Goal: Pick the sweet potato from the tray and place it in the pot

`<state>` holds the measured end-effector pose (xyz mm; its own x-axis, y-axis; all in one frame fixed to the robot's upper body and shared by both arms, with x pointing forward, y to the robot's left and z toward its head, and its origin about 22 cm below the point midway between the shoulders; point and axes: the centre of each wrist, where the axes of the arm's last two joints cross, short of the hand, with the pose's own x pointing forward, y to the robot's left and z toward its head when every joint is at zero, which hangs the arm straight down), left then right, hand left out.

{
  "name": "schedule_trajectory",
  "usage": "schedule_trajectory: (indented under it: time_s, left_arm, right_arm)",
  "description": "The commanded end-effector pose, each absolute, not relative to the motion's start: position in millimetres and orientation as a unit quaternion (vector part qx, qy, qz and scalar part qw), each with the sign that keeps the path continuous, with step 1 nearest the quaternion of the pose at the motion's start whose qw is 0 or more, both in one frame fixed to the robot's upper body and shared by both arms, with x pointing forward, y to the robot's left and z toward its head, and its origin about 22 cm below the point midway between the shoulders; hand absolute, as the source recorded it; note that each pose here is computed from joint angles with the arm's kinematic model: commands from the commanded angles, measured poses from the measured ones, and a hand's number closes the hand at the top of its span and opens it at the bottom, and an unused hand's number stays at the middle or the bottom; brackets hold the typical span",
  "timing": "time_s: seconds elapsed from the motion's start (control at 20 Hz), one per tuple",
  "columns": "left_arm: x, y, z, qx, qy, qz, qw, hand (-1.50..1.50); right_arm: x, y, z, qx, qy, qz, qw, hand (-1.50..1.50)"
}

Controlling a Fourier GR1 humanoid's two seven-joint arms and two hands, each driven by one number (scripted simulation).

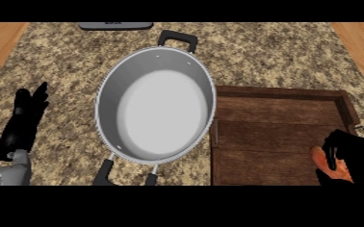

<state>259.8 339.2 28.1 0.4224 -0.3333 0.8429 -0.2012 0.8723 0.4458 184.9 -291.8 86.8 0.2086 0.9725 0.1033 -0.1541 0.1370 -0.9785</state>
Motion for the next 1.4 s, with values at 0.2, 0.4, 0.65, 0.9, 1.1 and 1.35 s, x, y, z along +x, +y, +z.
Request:
schedule_trajectory:
  time_s: [0.2, 0.4, 0.65, 0.9, 1.1, 1.35]
  left_arm:
    - [259, 335, 22, 0.246, -0.534, -0.044, 0.808, 0.00]
    - [259, 349, 34, 0.251, -0.535, -0.038, 0.806, 0.00]
    - [259, 342, 34, 0.252, -0.539, -0.045, 0.802, 0.00]
    - [262, 330, 34, 0.241, -0.538, -0.049, 0.806, 0.00]
    - [265, 326, 33, 0.246, -0.542, -0.051, 0.802, 0.00]
    - [250, 342, 29, 0.238, -0.537, -0.060, 0.807, 0.00]
  right_arm:
    - [138, -243, 160, -0.509, -0.600, 0.342, 0.513, 1.50]
    - [129, -232, 187, -0.468, -0.706, 0.269, 0.459, 1.50]
    - [126, -212, 218, -0.474, -0.741, 0.247, 0.407, 1.50]
    - [134, -184, 238, -0.444, -0.742, 0.286, 0.414, 1.50]
    - [150, -149, 255, -0.424, -0.736, 0.308, 0.429, 1.50]
    - [164, -93, 275, -0.411, -0.716, 0.318, 0.467, 1.50]
